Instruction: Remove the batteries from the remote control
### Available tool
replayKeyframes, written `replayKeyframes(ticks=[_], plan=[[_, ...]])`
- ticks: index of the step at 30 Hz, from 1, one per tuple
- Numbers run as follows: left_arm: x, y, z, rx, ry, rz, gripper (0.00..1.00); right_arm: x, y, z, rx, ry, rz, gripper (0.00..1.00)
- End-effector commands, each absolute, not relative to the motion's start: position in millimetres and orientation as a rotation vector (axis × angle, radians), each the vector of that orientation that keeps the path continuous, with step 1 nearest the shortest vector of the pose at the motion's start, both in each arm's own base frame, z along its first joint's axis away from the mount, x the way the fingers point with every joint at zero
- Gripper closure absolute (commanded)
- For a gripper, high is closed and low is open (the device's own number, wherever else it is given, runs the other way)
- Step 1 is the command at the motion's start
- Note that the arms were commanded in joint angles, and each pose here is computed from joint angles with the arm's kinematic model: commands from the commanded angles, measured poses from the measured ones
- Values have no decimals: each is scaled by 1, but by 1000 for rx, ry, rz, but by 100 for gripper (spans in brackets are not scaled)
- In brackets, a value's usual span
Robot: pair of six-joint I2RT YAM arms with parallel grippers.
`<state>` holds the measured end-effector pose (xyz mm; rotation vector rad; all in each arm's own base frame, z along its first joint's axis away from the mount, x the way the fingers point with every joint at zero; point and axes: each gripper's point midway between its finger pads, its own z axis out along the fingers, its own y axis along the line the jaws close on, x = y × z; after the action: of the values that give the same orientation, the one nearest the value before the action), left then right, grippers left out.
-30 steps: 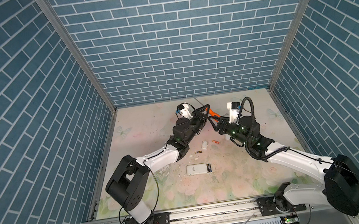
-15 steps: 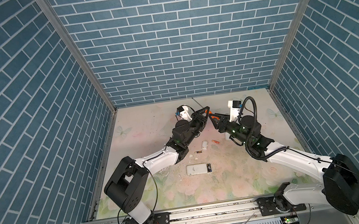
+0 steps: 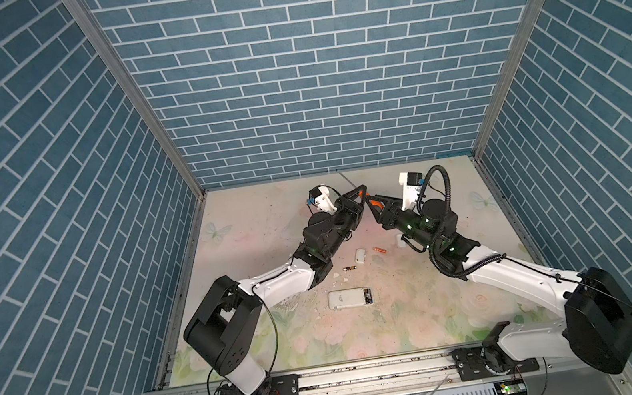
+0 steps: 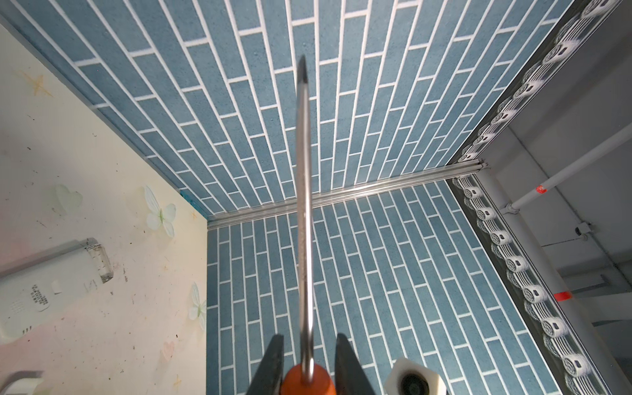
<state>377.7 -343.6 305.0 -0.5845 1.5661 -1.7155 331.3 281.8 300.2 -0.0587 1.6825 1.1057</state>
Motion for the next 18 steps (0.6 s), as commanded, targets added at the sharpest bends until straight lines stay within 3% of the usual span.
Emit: replayKeyframes(ticks=[1,18], plan=[[361,-358,316,-525,1541,-1816,100,330,290,326,-83,1625,1169,59],[351,-382,313,-479,1579,-1863,100,335,302,320,-124,1702,1170,69]])
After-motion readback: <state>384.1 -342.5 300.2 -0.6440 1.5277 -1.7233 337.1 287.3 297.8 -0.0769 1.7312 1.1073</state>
